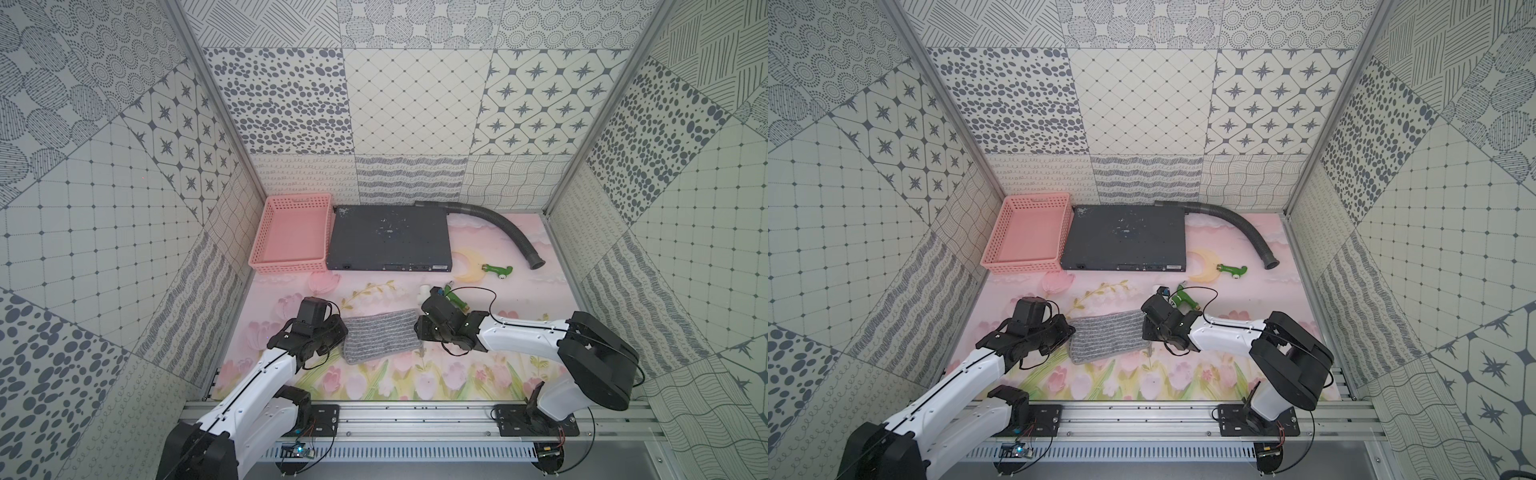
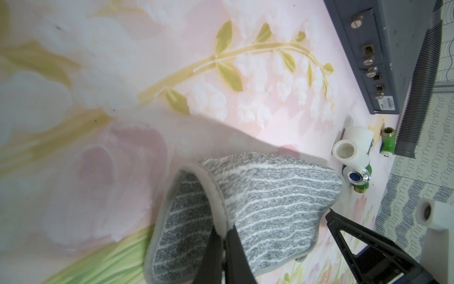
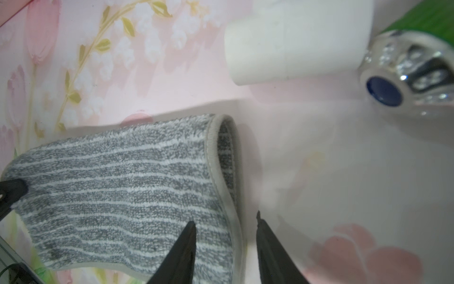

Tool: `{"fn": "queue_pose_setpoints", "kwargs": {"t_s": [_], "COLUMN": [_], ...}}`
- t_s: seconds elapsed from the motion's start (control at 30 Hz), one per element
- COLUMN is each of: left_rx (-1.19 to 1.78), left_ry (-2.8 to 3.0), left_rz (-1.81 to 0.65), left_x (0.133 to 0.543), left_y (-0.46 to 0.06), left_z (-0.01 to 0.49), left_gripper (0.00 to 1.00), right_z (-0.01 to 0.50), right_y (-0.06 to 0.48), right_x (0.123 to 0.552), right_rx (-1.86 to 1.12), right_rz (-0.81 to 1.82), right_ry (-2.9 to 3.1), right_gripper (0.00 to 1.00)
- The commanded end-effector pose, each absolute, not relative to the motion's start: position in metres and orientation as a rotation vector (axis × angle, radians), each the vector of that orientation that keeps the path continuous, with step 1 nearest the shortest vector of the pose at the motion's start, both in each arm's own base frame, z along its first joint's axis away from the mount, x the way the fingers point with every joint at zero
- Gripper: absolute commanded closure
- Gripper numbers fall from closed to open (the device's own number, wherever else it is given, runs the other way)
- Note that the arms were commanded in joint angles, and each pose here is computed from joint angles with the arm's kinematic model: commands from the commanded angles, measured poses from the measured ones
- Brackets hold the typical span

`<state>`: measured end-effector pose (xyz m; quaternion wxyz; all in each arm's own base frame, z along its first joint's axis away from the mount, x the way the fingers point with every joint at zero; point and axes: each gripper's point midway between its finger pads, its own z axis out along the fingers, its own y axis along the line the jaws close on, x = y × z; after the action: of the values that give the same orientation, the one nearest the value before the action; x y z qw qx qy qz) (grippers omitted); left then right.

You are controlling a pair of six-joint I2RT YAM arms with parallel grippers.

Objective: Fold the square dishcloth
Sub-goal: Smooth out the cleaning item at the center of the board.

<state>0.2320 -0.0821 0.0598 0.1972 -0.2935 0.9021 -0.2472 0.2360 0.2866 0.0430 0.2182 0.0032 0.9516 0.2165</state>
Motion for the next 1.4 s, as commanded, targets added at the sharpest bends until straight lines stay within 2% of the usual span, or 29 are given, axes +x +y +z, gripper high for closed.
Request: {"fn": "queue_pose_setpoints", "kwargs": {"t_s": [0.0,0.27,0.5,0.83,0.93,1.13,1.37], "left_rx": [-0.800,-0.802,-0.802,-0.805,-0.814,-0.877,-0.975], "left_ry": [2.558,2.559,2.556,2.571,2.584,2.637,2.674], "left_rz": [-0.619,-0.610,-0.599,-0.603,-0.601,-0.618,-0.619], "left_x": [0.227,0.228,0.230,0.227,0.223,0.207,0.185], "left_y": [-0.075,-0.074,-0.073,-0.074,-0.074,-0.076,-0.075], "left_z": [0.060,0.060,0.060,0.061,0.060,0.049,0.038], "left_gripper": [0.97,0.96,0.97,0.95,0.86,0.62,0.52], "right_z": [0.037,0.028,0.029,0.034,0.033,0.033,0.033], "right_y": [0.290,0.299,0.303,0.297,0.297,0.297,0.295], "right_x": [0.233,0.226,0.226,0.225,0.222,0.218,0.214], "right_rx": [0.037,0.064,0.058,0.073,0.078,0.079,0.084], "right_rz": [0.651,0.740,0.763,0.743,0.744,0.744,0.744], "right_ry": [2.646,2.667,2.665,2.664,2.671,2.673,2.676], "right_gripper": [0.61,0.66,0.75,0.73,0.73,0.72,0.71]}}
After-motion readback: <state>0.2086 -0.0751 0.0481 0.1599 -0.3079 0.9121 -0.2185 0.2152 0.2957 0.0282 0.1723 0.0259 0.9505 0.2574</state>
